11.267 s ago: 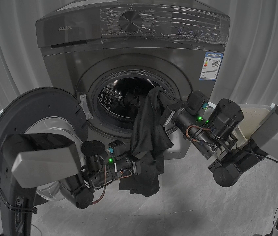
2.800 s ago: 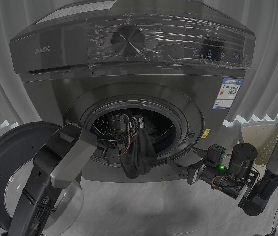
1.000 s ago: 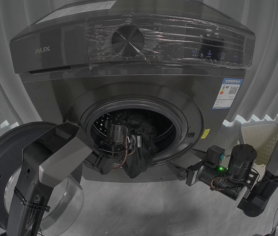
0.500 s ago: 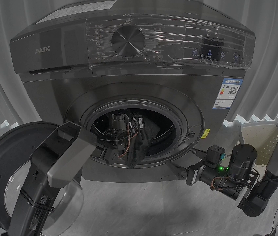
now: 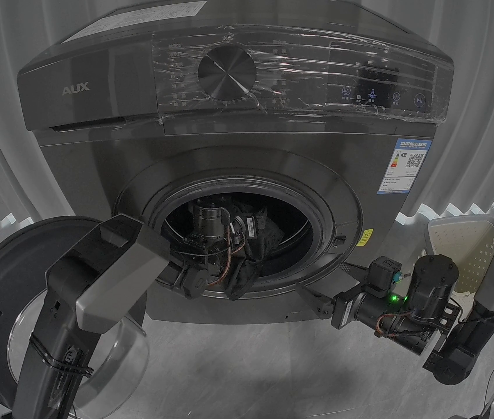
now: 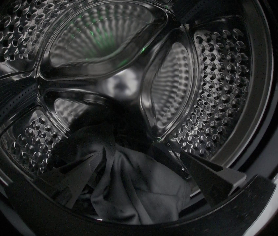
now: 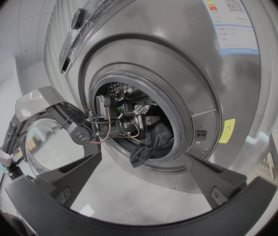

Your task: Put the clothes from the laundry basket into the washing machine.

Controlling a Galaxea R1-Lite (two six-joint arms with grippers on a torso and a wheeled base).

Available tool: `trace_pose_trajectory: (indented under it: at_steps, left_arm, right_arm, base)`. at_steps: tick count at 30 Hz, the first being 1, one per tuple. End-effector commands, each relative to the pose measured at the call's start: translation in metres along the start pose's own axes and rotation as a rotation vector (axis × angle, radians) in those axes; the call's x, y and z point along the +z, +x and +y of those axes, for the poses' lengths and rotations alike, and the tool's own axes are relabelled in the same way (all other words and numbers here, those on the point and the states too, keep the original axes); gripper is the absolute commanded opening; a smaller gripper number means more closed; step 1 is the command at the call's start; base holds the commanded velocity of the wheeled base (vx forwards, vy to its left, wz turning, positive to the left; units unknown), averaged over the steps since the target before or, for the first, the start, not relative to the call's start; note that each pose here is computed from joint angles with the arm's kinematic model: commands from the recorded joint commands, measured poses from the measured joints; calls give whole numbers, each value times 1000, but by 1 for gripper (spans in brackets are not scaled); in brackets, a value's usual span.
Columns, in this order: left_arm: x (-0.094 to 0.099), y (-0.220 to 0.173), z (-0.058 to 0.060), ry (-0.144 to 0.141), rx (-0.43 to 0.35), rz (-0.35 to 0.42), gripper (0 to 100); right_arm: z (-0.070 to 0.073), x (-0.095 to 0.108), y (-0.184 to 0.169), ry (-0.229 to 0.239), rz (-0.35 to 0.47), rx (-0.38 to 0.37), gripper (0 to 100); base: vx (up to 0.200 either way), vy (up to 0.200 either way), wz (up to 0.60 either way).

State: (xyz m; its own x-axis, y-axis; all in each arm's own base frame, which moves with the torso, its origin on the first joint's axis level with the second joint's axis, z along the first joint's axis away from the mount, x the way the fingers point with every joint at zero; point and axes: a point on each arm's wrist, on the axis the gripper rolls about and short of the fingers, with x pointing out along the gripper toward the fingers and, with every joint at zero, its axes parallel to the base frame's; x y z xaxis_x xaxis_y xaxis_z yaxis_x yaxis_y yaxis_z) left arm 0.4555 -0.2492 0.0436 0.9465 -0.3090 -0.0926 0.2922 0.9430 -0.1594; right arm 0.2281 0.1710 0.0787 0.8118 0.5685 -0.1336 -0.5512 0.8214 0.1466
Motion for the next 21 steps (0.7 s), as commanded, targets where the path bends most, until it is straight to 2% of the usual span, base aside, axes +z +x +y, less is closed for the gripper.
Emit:
trace_pose_trajectory:
  at_steps: [1,7,15,21]
  left_arm:
    - [18,-31,-16,13,-45,43,100]
    - [4,-40,-20,27,-52,94,100]
    - [-8,-45,-16,39,-45,137,100]
    - [-24,-45,-13,44,-67,186,100]
  right_arm:
    - [1,2,2,-1,-11,6,100]
    - [1,2,0,-1,-8,5,100]
    - [2,0,0,1,1,8,100]
    - [1,-2,0,1,7,6,100]
  base:
    - [0,0,0]
    - [0,0,0]
    - [0,0,0]
    - [0,0,0]
